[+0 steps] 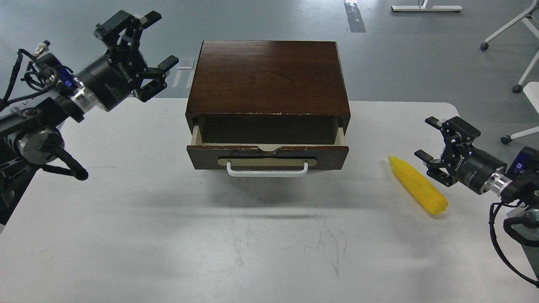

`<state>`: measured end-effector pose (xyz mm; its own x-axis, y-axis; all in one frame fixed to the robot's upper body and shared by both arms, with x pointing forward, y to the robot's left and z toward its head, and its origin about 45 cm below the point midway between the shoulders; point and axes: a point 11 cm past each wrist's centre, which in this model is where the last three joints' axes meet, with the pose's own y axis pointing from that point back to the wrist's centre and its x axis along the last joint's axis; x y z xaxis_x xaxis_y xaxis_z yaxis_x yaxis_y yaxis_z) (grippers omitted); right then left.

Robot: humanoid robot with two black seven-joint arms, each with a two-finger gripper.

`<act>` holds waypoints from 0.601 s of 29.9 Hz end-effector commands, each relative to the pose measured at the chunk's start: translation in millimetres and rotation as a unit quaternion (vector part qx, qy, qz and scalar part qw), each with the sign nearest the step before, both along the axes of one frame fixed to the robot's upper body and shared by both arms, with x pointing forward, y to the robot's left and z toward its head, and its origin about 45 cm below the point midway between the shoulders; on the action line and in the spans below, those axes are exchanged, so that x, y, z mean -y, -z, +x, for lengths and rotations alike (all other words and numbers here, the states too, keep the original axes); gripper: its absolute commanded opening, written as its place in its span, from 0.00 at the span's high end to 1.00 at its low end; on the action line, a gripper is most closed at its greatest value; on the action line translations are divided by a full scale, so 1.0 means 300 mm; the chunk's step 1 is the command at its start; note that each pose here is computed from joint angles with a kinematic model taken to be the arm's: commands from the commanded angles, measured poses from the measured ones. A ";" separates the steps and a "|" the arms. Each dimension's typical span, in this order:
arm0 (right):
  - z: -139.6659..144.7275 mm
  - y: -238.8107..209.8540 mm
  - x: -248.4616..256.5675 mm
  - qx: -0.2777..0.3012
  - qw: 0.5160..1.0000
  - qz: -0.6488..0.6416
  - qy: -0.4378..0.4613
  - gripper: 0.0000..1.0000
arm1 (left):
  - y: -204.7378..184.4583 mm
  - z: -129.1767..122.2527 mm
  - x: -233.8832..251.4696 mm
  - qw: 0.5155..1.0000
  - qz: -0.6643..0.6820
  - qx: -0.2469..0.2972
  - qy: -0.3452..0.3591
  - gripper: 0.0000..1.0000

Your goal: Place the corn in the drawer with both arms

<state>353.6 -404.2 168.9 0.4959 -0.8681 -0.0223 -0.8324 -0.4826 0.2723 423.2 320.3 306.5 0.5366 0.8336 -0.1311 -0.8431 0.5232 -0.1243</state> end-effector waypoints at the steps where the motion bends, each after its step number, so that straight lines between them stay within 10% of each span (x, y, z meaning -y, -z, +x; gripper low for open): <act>1: 0.004 -0.061 0.039 0.014 0.997 -0.070 -0.037 0.00 | 0.052 0.001 -0.101 0.996 -0.059 -0.026 -0.057 0.02; 18: 0.037 -0.118 0.091 0.016 0.800 -0.508 -0.319 0.00 | 0.070 0.001 -0.082 0.994 -0.098 -0.031 -0.047 0.02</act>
